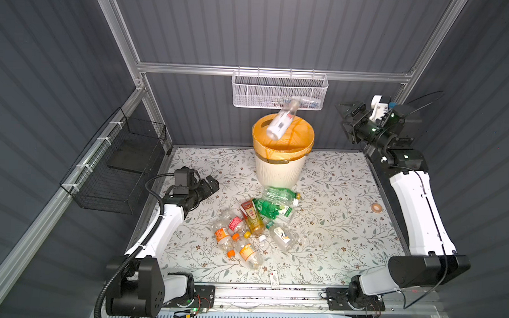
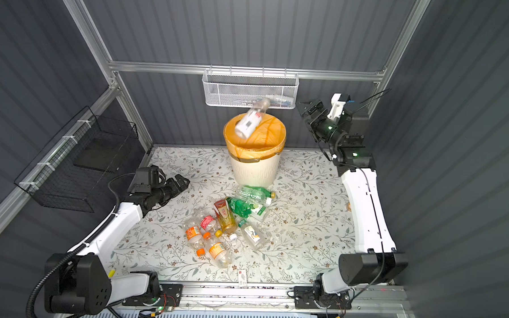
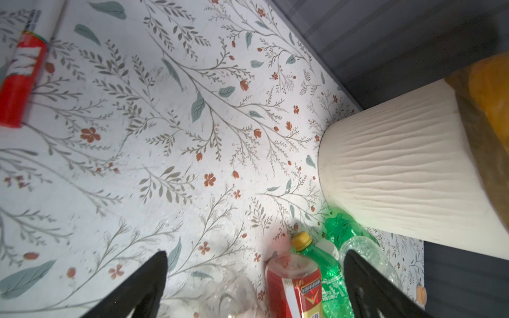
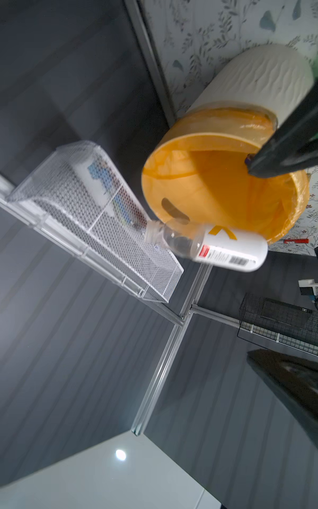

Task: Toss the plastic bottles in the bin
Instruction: 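Lift the yellow-marked bottle with the right gripper over the bin and release it, then move the left gripper toward the nearer bottle pile while the right draws back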

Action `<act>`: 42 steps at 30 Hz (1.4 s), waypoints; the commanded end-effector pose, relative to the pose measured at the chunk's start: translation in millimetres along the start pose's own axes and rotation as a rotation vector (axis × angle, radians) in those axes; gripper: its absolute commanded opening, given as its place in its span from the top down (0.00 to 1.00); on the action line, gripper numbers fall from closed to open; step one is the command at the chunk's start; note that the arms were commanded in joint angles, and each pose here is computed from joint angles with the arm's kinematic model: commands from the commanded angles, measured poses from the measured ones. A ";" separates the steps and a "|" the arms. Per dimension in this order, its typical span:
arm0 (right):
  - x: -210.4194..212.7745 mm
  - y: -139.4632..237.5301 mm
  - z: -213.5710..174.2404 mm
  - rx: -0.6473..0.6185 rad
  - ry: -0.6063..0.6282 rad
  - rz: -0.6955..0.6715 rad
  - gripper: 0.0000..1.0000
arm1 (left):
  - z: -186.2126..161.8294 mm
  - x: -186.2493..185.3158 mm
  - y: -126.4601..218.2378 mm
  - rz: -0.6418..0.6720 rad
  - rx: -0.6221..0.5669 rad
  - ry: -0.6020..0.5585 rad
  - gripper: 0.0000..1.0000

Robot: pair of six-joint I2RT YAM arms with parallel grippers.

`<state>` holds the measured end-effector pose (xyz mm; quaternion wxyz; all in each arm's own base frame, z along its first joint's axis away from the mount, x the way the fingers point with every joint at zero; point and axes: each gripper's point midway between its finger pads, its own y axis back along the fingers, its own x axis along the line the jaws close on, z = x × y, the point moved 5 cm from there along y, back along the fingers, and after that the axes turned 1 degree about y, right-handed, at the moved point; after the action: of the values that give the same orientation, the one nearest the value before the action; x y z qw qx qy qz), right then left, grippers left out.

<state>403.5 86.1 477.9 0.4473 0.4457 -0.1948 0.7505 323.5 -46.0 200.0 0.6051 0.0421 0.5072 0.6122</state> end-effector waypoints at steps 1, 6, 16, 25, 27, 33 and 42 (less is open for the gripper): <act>5.7 4.7 0.9 0.000 -0.011 0.043 0.01 | -11.9 8.3 5.2 0.047 0.051 0.002 0.00; -23.9 10.4 -7.3 -0.005 -0.018 -0.010 0.01 | -24.3 10.1 18.4 0.059 0.106 0.059 0.00; -147.6 5.0 -85.0 0.140 -0.081 -0.259 0.01 | -79.5 39.0 36.3 0.121 0.182 0.187 0.00; -185.6 11.1 -115.7 0.182 -0.110 -0.316 0.03 | -118.3 33.2 42.4 0.199 0.272 0.195 0.02; -191.7 10.4 -118.2 0.180 -0.124 -0.321 0.03 | -123.8 43.8 45.2 0.248 0.268 0.201 0.04; -201.0 5.0 -119.4 0.198 -0.152 -0.309 0.06 | -136.7 56.0 45.4 0.288 0.283 0.253 0.07; -214.5 5.4 -118.2 0.191 -0.165 -0.337 0.06 | -147.9 51.3 25.1 0.283 0.337 0.227 0.09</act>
<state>381.8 62.0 240.0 0.5037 0.5741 -0.0796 0.6406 191.3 -78.9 124.8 0.4408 0.1349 0.6524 0.6015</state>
